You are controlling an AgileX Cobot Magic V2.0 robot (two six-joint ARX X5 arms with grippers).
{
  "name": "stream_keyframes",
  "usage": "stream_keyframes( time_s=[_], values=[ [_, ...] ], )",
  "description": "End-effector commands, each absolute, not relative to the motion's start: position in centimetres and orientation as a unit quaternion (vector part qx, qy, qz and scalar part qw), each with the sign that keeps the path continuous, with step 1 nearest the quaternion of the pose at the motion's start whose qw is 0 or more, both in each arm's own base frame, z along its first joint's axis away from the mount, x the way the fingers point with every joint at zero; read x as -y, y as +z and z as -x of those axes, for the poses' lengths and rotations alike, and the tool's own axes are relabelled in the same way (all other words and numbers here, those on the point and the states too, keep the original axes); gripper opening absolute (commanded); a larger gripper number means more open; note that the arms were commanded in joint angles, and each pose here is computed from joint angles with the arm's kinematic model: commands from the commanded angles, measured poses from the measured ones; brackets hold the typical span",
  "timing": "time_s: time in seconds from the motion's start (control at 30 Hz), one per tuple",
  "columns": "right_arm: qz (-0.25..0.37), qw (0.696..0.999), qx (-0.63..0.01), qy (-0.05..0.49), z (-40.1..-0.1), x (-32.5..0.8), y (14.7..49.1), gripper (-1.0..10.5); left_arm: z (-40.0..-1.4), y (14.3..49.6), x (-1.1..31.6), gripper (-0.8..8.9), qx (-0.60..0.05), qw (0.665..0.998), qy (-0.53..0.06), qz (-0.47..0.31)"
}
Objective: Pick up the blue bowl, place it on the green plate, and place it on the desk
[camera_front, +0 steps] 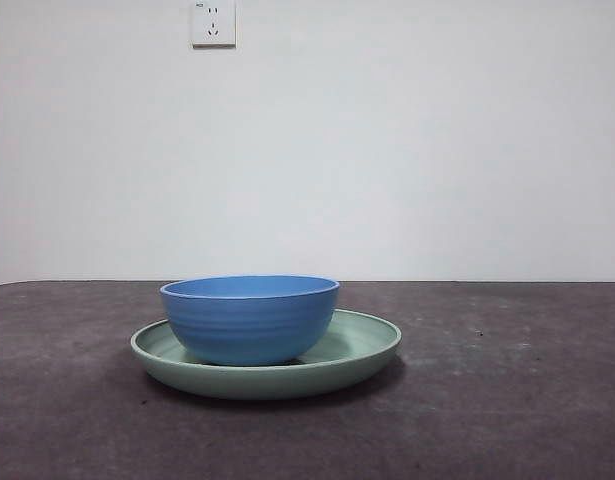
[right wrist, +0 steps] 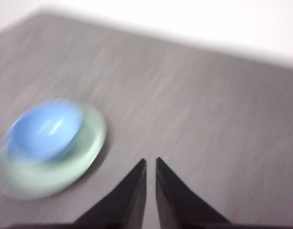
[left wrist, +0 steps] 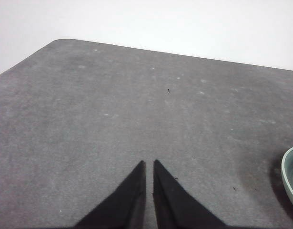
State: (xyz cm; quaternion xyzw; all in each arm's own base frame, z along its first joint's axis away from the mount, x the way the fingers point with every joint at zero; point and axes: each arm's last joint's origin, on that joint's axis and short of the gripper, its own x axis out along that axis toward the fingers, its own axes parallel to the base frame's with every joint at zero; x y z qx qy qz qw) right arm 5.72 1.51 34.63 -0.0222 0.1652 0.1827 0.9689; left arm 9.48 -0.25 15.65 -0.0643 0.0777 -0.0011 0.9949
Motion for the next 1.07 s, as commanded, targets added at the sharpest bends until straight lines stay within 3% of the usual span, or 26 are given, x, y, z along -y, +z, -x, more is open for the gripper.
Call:
stream_keyframes(
  time_s=[0.03,0.17,0.27,0.57,0.97,1.07],
  values=[
    [0.041,0.986,-0.041,0.158,-7.7,-1.5,32.1,0.3,-9.6,14.9,0.3,0.28,-0.090,0.994,-0.003,0.068],
    [0.049,0.987,0.073,0.131,-8.8,-1.2,28.0,0.3,-9.6,14.9,0.3,0.27,-0.090,0.994,-0.003,0.068],
    [0.052,0.987,0.094,0.117,-9.2,-1.0,25.0,0.3,-9.6,14.9,0.3,0.27,-0.090,0.994,-0.003,0.068],
    [0.046,0.996,0.018,0.069,-10.1,-0.1,18.7,0.3,-9.6,14.9,0.3,0.28,-0.090,0.994,-0.003,0.068],
    [0.032,0.998,-0.039,-0.030,-9.8,0.6,15.9,0.3,-9.6,14.9,0.3,0.27,-0.090,0.994,-0.003,0.068],
    [0.028,0.997,-0.064,-0.033,-9.6,0.6,15.4,0.3,-9.6,14.9,0.3,0.27,-0.090,0.994,-0.003,0.068]
  ],
)
